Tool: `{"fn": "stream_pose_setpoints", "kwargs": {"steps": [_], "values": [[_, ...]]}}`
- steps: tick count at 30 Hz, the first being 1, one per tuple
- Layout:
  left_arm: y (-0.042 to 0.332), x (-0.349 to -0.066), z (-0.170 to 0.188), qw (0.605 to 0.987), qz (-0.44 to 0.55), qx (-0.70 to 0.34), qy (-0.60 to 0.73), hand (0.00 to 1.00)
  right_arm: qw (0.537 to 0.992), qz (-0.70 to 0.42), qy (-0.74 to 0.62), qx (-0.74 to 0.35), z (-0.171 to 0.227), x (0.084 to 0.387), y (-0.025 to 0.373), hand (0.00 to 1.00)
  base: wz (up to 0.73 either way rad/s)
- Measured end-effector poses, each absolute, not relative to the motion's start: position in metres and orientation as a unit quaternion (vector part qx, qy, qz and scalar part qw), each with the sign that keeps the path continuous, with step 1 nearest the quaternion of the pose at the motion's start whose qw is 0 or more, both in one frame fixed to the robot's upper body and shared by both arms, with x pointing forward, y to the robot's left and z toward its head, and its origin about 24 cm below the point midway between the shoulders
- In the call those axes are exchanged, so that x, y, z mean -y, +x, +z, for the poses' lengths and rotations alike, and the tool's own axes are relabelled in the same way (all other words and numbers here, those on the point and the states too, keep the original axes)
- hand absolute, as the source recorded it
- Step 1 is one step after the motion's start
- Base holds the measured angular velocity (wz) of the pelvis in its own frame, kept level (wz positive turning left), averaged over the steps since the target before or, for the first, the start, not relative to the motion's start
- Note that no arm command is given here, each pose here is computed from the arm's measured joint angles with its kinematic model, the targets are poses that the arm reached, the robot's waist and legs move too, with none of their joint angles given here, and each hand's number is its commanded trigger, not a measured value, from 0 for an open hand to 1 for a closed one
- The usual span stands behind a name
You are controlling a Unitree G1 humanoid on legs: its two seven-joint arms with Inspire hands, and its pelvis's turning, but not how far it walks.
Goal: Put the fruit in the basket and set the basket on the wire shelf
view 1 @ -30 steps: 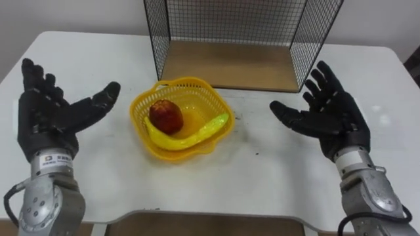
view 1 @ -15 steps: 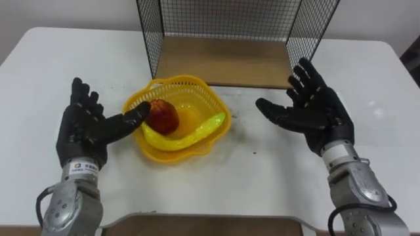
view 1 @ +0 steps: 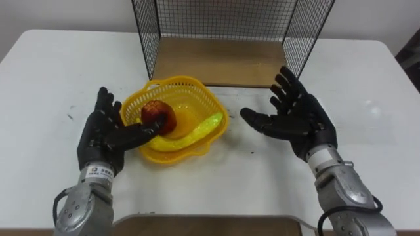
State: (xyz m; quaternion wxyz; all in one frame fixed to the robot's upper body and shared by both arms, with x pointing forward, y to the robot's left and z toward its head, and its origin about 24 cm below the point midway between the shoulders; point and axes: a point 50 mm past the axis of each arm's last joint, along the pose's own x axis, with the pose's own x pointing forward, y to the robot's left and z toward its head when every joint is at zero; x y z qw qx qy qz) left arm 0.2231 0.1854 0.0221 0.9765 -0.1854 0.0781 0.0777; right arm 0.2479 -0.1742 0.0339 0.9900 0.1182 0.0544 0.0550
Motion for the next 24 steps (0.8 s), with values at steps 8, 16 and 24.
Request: {"fn": "stream_pose_setpoints", "kwargs": {"steps": [8, 16, 24], "values": [[0.2229, -0.1811, 0.0200, 0.976, 0.071, -0.083, -0.187, 0.00, 0.993, 0.058, 0.086, -0.050, 0.0352, 0.1733, 0.2486, 0.00, 0.00], [0.2228, -0.1785, 0.0193, 0.976, 0.066, -0.085, -0.187, 0.00, 0.993, 0.066, 0.091, -0.047, 0.0365, 0.1722, 0.2492, 0.00, 0.00], [0.2228, -0.1774, 0.0191, 0.979, 0.054, -0.084, -0.176, 0.00, 0.992, 0.075, 0.090, -0.035, 0.0426, 0.1701, 0.2545, 0.00, 0.00]]}}
